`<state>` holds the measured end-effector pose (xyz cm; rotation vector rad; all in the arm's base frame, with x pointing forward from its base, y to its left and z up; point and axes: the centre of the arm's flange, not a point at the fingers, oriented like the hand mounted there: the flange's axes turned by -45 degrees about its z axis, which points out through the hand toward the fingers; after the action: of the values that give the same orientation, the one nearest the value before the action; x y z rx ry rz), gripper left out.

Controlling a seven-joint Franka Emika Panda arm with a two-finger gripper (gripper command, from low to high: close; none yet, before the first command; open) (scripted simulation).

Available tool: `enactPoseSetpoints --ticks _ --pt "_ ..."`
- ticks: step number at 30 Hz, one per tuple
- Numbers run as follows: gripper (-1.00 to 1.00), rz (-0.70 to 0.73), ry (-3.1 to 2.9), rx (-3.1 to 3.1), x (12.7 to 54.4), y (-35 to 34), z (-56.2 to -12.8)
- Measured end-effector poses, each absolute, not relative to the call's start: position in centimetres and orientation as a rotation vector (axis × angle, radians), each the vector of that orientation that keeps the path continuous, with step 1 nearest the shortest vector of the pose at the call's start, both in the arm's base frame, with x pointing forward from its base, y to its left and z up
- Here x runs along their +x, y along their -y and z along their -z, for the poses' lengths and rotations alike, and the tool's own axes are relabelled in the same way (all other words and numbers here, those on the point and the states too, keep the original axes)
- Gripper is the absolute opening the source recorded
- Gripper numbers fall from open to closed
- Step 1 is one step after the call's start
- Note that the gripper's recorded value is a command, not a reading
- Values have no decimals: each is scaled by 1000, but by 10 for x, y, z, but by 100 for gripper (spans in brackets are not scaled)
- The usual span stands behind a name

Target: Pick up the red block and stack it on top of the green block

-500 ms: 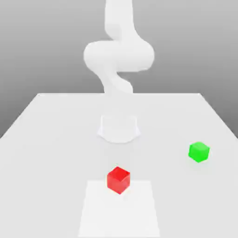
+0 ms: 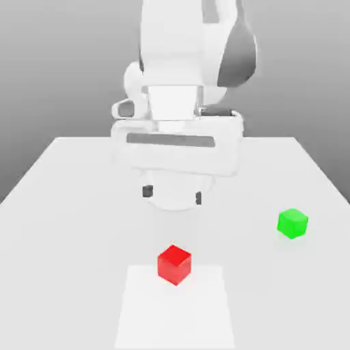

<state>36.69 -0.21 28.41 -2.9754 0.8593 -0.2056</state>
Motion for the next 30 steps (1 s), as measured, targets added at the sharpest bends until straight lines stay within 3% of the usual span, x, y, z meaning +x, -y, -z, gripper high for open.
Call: enactPoseSetpoints --ticks 3,8,9,16,24,30 --pt "0 46 -999 -2970 339 2 -209" --pt "0 2 -1036 -2964 329 1 -154" --pt "-100 1 -1037 -2964 328 1 -147" --pt "-100 3 -1037 -2964 328 1 -146" --pt "-100 3 -1034 -2967 328 0 -203" --pt "-100 1 -407 -3110 317 -90 -220"
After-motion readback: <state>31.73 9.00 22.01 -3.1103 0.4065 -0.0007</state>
